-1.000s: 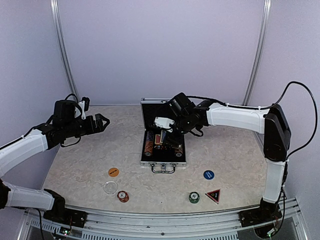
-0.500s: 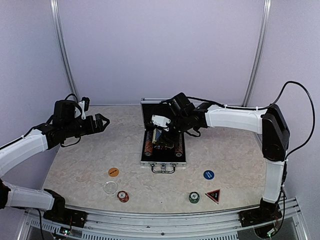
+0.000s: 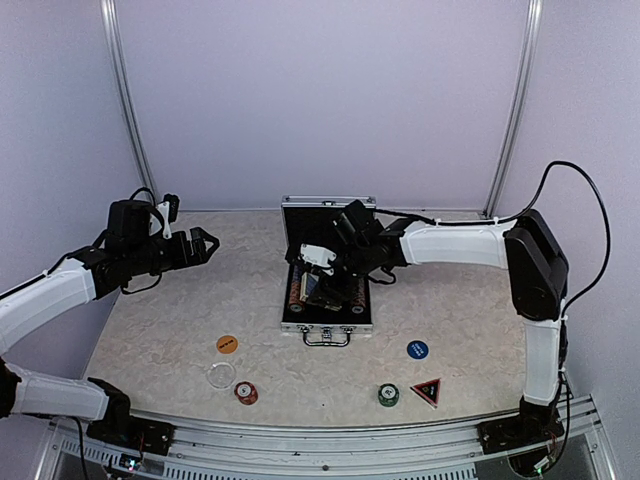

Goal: Pack up texas hold em set

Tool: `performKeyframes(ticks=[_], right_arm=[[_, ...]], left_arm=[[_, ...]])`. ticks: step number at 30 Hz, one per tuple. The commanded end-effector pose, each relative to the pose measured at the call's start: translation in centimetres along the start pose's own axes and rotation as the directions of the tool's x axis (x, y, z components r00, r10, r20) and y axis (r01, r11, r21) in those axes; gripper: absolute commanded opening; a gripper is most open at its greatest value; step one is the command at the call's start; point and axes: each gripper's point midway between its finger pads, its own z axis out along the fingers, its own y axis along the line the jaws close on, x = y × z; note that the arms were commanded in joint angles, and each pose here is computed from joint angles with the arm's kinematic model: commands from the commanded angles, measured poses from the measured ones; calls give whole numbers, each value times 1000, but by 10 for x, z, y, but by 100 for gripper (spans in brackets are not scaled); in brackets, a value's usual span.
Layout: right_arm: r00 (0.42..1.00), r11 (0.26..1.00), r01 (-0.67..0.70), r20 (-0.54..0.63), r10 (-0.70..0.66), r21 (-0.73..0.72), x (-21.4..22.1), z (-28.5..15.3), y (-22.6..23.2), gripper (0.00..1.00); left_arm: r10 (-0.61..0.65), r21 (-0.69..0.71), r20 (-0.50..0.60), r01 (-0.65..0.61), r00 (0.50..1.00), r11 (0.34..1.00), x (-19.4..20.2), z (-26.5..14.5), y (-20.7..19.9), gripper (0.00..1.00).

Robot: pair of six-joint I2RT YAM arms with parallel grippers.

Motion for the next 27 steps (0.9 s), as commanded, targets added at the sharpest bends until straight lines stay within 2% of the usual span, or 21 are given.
performKeyframes(ticks=[1, 27], right_arm=[[1000, 1000, 5, 26, -4, -23, -2, 10, 7, 36], [997, 998, -29, -71, 24, -64, 29, 24, 18, 36]], left_arm=[[4, -13, 3, -4, 1000, 1000, 1, 1, 5, 99], [0, -14, -1, 0, 1000, 1000, 1, 3, 6, 99]])
